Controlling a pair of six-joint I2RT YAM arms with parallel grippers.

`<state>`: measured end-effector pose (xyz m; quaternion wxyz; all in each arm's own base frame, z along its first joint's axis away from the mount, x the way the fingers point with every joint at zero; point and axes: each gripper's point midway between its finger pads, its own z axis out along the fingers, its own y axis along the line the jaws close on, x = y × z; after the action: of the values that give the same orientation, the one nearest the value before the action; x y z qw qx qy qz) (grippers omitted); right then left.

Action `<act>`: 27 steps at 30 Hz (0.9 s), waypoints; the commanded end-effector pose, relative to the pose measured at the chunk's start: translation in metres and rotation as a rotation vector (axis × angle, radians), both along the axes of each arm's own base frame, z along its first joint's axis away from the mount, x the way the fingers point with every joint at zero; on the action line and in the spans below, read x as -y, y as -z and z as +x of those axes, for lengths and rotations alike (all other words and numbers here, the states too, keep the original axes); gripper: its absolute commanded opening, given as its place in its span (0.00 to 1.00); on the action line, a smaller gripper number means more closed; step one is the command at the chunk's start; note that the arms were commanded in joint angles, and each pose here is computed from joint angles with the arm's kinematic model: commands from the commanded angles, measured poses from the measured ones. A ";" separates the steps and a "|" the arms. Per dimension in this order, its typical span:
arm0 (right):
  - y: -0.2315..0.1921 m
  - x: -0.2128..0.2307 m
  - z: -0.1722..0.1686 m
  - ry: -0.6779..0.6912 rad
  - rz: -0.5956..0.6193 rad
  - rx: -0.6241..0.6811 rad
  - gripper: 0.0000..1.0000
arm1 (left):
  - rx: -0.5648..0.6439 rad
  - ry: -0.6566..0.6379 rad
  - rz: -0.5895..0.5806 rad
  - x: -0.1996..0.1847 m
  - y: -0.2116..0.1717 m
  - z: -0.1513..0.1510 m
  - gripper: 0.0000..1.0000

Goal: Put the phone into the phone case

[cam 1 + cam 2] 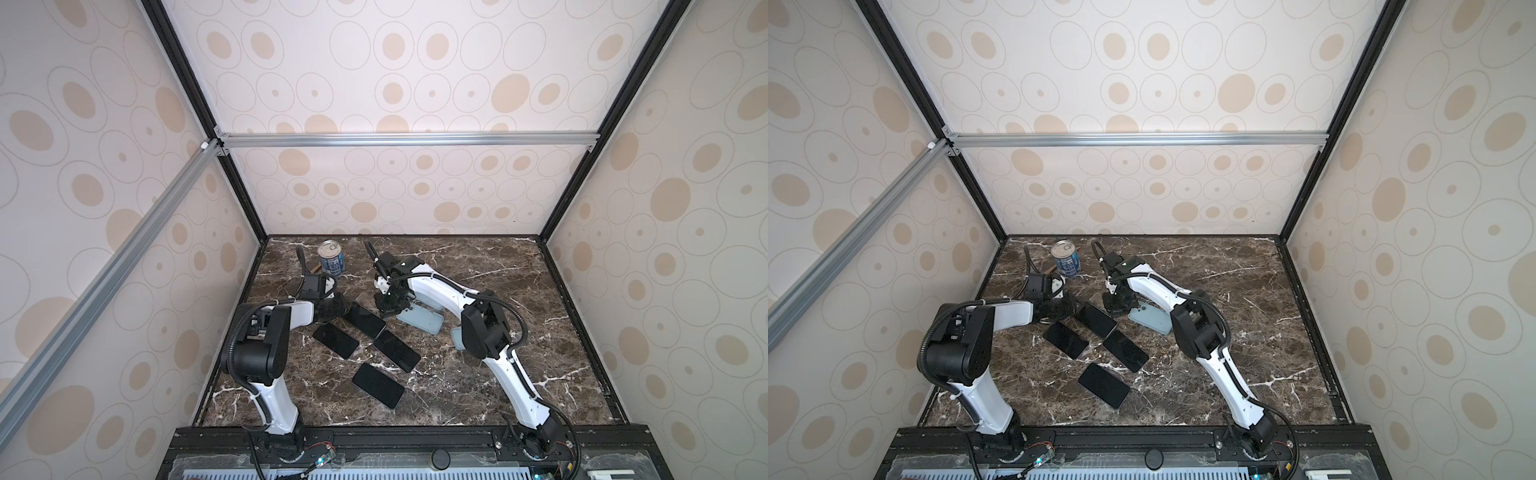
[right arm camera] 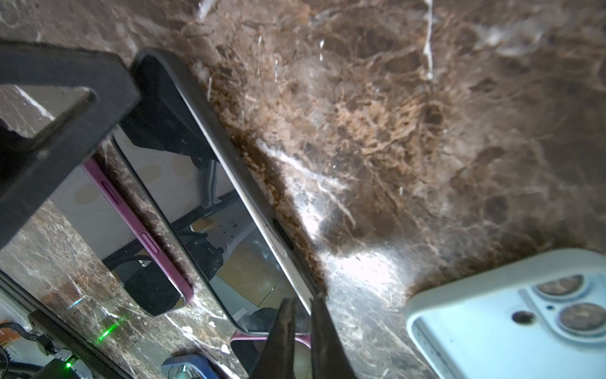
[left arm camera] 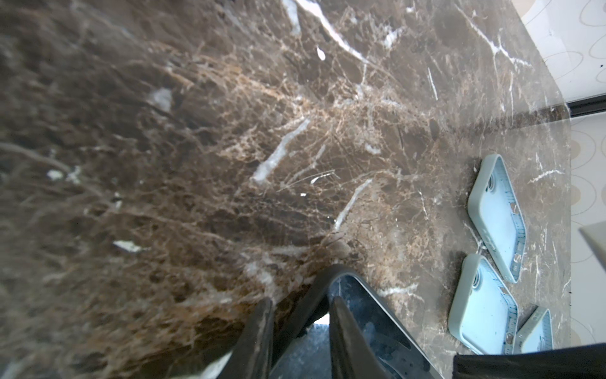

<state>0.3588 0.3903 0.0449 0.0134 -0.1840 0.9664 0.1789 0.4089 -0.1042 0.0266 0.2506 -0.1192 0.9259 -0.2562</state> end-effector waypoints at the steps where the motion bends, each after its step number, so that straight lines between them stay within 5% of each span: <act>1: -0.005 0.007 -0.017 -0.005 -0.036 -0.031 0.14 | -0.116 -0.002 0.017 -0.002 0.022 -0.025 0.31; 27: 0.108 0.044 -0.057 -0.011 -0.311 -0.128 0.08 | -0.117 -0.005 0.010 -0.002 0.023 -0.028 0.31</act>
<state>0.3404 0.3797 0.0287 0.0095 -0.1844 0.9730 0.1387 0.4088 -0.1042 0.0264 0.2528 -0.1186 0.9252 -0.2569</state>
